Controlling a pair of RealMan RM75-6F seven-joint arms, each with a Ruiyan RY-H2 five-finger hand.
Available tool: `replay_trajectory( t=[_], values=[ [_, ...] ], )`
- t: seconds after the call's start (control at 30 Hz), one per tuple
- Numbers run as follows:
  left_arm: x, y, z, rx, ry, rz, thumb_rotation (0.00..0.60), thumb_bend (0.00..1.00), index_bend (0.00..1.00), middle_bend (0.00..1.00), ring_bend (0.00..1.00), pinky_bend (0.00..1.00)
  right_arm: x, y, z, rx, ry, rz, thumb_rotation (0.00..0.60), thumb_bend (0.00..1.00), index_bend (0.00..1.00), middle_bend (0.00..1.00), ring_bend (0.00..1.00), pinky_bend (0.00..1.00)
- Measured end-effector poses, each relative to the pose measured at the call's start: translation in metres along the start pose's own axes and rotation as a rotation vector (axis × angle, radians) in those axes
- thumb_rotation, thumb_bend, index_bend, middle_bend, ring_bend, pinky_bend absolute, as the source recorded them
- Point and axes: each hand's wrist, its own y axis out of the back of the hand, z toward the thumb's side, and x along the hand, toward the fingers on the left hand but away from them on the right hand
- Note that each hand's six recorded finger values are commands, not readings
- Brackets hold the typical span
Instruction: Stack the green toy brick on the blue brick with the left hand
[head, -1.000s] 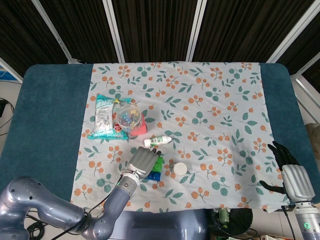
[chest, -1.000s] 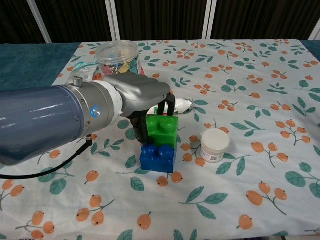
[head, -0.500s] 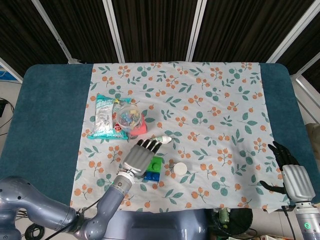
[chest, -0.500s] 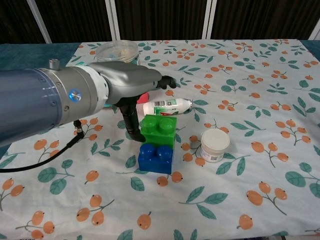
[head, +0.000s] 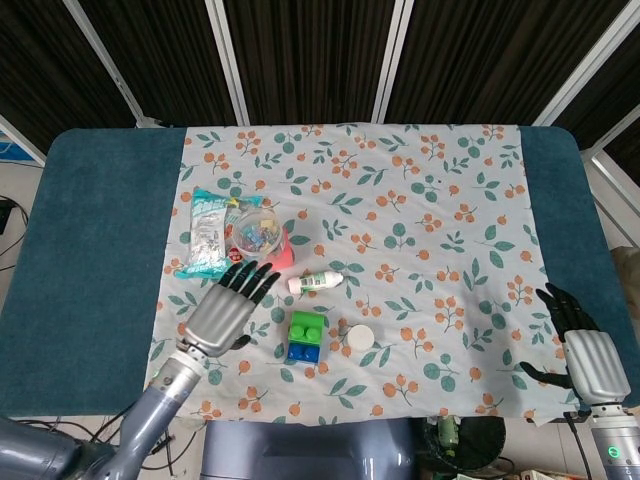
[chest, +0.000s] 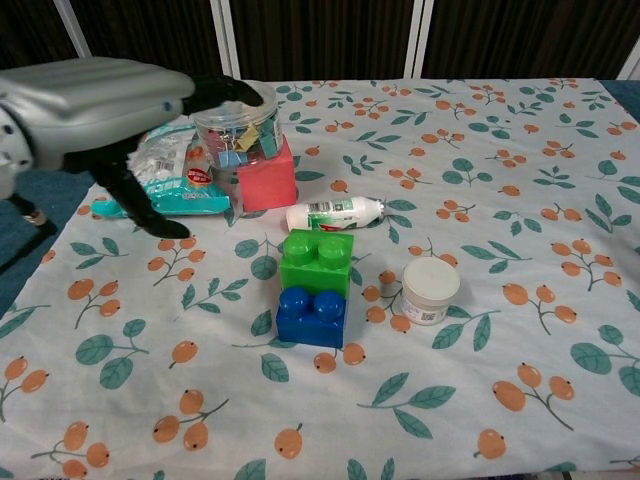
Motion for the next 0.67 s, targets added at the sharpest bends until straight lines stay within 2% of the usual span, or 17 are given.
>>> replay_trajectory(
  t=[0.1,0.23,0.33,0.43,0.53,0.67],
  values=[
    [-0.026,-0.003,-0.031,-0.024,0.038,0.043,0.6,0.09,0.0,0.0,0.0,0.06,0.0,0.0,0.001,0.006,0.003,-0.001,0.6,0.12,0.0,0.0,0.0,0.2],
    [-0.067,-0.015,-0.081,-0.08,0.141,0.069,0.6,0.08,0.0,0.0,0.0,0.06,0.001,0.0,0.001,0.011,0.003,-0.003,0.6,0.12,0.0,0.0,0.0,0.2],
    [-0.094,-0.023,-0.111,-0.058,0.197,0.098,0.6,0.08,0.0,0.0,0.0,0.05,0.001,0.0,0.001,0.013,0.003,-0.004,0.6,0.12,0.0,0.0,0.0,0.2],
    [-0.116,-0.03,-0.133,-0.039,0.233,0.135,0.6,0.08,0.0,0.0,0.0,0.05,0.001,0.0,0.0,0.013,0.003,-0.005,0.6,0.12,0.0,0.0,0.0,0.2],
    [-0.13,-0.033,-0.145,-0.064,0.253,0.161,0.6,0.08,0.0,0.0,0.0,0.05,0.001,-0.001,0.001,0.014,0.005,-0.004,0.6,0.12,0.0,0.0,0.0,0.2],
    [-0.134,-0.035,-0.151,-0.08,0.262,0.173,0.6,0.08,0.0,0.0,0.0,0.05,0.001,-0.001,0.001,0.016,0.007,-0.005,0.6,0.12,0.0,0.0,0.0,0.2]
  ],
)
